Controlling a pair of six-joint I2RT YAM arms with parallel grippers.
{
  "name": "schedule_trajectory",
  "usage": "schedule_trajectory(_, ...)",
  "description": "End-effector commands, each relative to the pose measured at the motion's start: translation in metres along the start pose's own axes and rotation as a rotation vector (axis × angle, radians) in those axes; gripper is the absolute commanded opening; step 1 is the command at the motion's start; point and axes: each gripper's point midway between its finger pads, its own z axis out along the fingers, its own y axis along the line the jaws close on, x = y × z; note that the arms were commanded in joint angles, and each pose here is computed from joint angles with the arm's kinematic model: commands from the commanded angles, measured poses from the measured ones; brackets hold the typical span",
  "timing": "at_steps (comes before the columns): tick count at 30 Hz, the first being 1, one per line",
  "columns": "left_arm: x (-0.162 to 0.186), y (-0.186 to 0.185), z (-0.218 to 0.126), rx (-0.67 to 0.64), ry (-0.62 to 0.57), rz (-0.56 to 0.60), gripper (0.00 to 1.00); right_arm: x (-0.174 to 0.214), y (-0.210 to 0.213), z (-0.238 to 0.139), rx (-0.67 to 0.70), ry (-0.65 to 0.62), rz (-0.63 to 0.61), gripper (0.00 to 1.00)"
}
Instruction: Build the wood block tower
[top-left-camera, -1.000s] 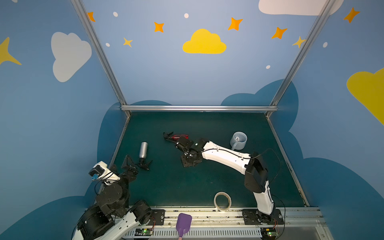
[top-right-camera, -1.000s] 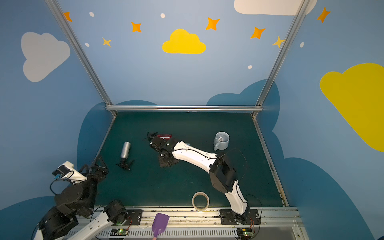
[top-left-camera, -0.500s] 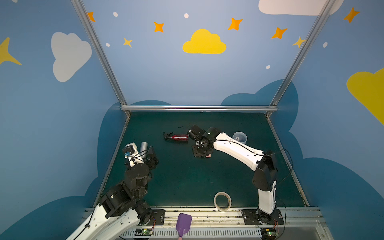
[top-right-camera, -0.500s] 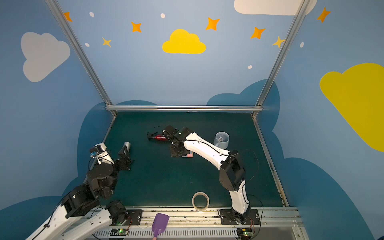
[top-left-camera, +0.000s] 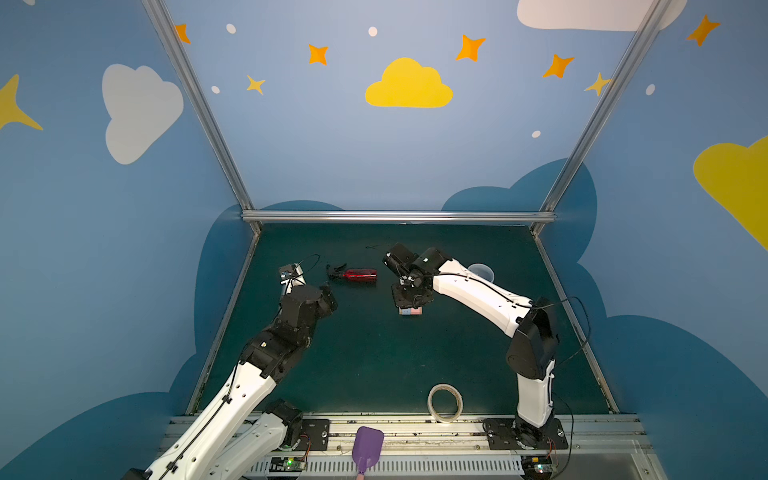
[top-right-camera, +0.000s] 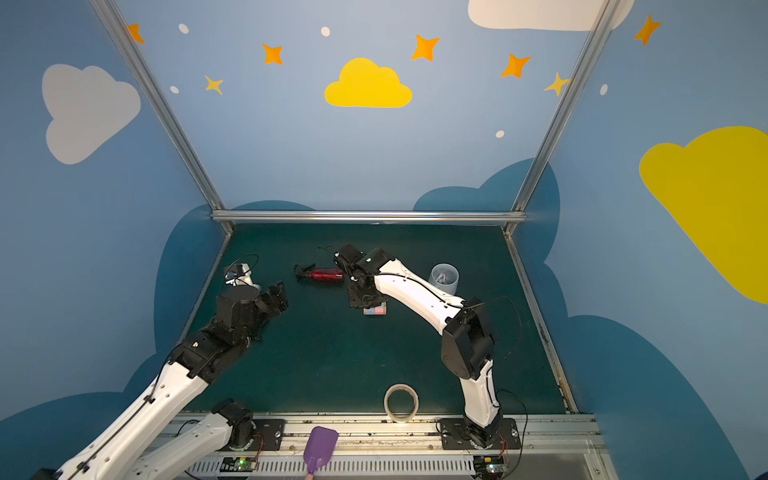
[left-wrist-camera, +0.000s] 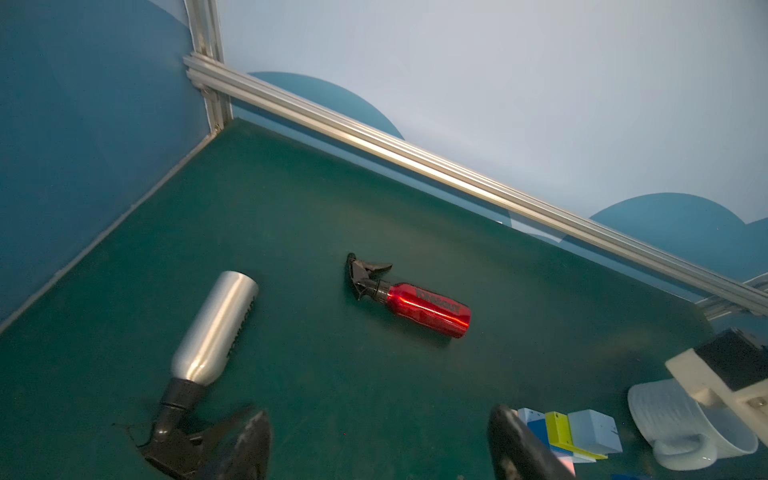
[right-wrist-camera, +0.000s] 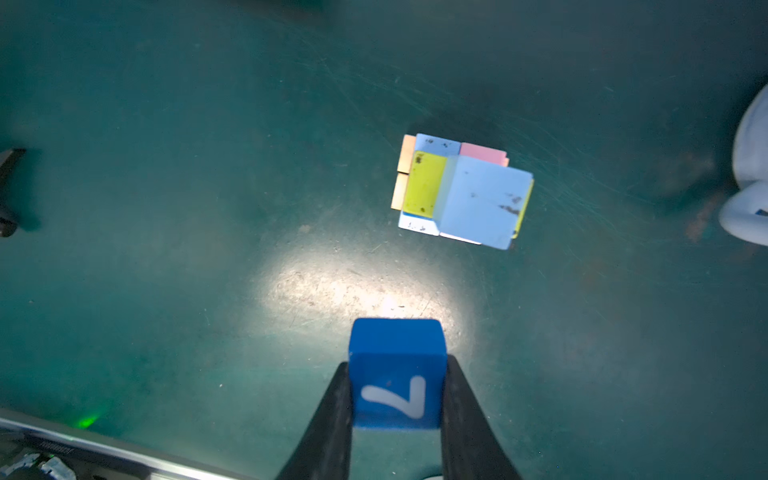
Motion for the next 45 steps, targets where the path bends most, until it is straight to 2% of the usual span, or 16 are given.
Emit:
schedule_trajectory(1, -0.005, -0.016, 0.005, 0.077, 0.027, -0.053, 0.81, -0.006, -0.009, -0.014, 0.014, -0.010, 0.017, 0.26)
schedule_trajectory(20, 0.003, -0.013, 0.025, 0.084, 0.080, -0.073, 0.81, -0.027, -0.024, 0.006, 0.100, 0.017, 0.063, 0.25)
schedule_trajectory(45, 0.003, -0.008, 0.026, 0.081, 0.084, -0.081, 0.81, -0.038, -0.029, 0.018, 0.099, 0.010, 0.125, 0.25)
